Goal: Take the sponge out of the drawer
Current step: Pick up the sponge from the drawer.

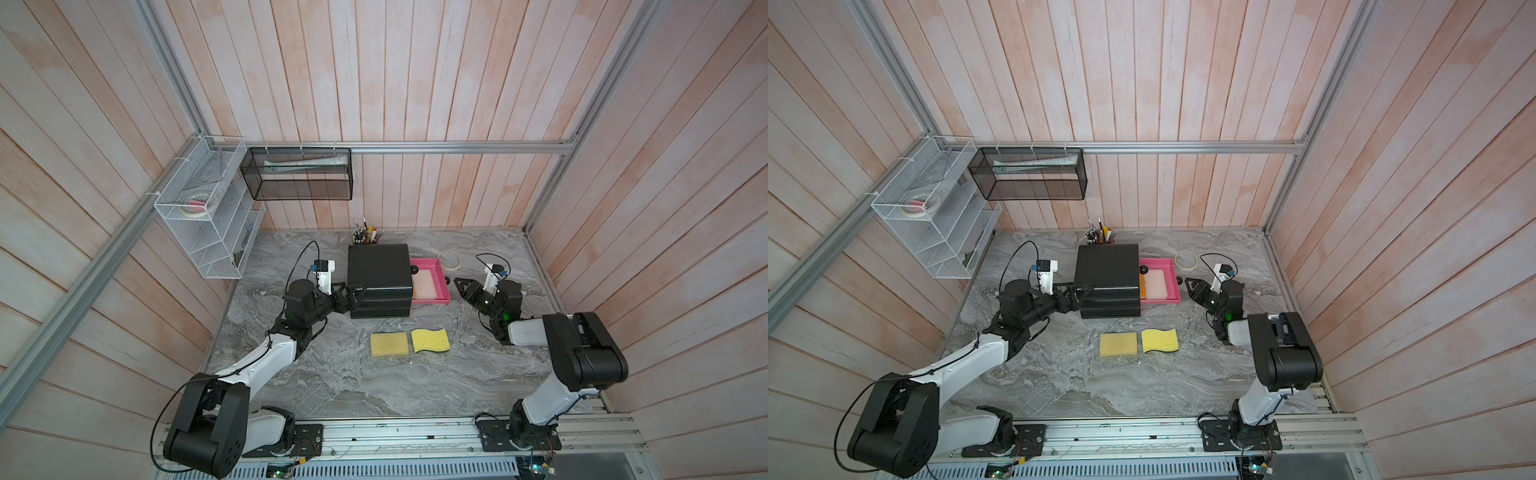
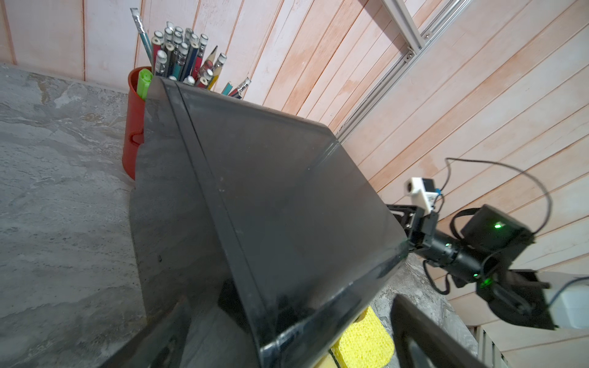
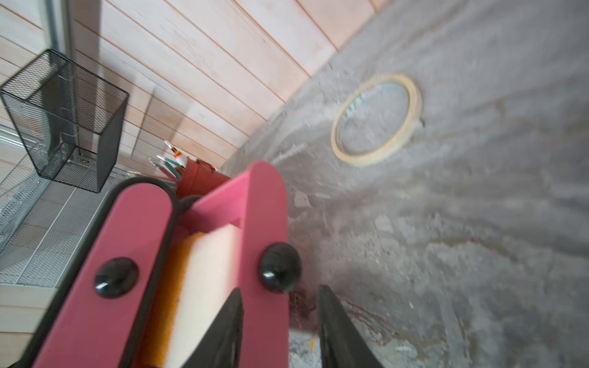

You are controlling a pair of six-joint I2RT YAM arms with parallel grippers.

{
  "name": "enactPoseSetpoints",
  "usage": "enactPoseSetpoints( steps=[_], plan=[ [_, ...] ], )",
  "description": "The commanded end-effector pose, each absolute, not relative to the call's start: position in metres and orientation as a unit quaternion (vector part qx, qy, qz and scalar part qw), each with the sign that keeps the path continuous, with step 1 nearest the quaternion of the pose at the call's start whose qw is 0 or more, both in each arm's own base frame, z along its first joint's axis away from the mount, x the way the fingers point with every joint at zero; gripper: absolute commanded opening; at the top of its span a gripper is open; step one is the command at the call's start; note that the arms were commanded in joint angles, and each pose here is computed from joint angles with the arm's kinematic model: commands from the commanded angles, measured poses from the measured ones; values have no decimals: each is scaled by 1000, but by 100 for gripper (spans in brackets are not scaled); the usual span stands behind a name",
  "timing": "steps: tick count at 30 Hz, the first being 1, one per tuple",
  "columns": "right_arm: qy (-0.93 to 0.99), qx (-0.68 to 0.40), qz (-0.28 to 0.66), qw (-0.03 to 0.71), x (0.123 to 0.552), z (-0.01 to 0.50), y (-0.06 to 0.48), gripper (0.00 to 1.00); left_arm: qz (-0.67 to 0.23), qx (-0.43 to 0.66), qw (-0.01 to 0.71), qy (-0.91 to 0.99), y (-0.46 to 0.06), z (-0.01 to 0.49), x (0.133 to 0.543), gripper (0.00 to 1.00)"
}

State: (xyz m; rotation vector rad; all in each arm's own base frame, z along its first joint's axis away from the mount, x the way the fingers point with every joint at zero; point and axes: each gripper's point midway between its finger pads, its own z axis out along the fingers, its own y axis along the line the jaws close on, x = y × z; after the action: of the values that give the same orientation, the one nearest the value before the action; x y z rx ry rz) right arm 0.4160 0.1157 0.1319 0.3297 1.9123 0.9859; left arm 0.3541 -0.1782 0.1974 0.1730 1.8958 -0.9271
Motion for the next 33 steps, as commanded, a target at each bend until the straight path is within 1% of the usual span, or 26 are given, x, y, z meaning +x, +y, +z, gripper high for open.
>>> enactPoseSetpoints(
  steps=[1,3,7,14,21,29,33],
  plan=[
    [827,90,304,465,420,144,115,49,-373,76,499,778,-174,200,352,99],
    [847,60,278,449,418,150,124,52,-375,76,501,776,-174,201,351,100],
    [860,20,298,413,407,155,144,52,-380,77,504,772,-175,202,349,99],
    [892,-25,275,358,402,140,172,52,-391,85,510,762,-177,208,343,100],
    [901,-42,273,336,403,130,190,54,-400,89,517,752,-177,215,336,100],
    [910,-44,268,314,416,114,202,54,-404,91,523,745,-177,218,332,99],
    [912,-42,267,308,421,109,204,56,-405,92,527,742,-176,221,331,100]
  ],
)
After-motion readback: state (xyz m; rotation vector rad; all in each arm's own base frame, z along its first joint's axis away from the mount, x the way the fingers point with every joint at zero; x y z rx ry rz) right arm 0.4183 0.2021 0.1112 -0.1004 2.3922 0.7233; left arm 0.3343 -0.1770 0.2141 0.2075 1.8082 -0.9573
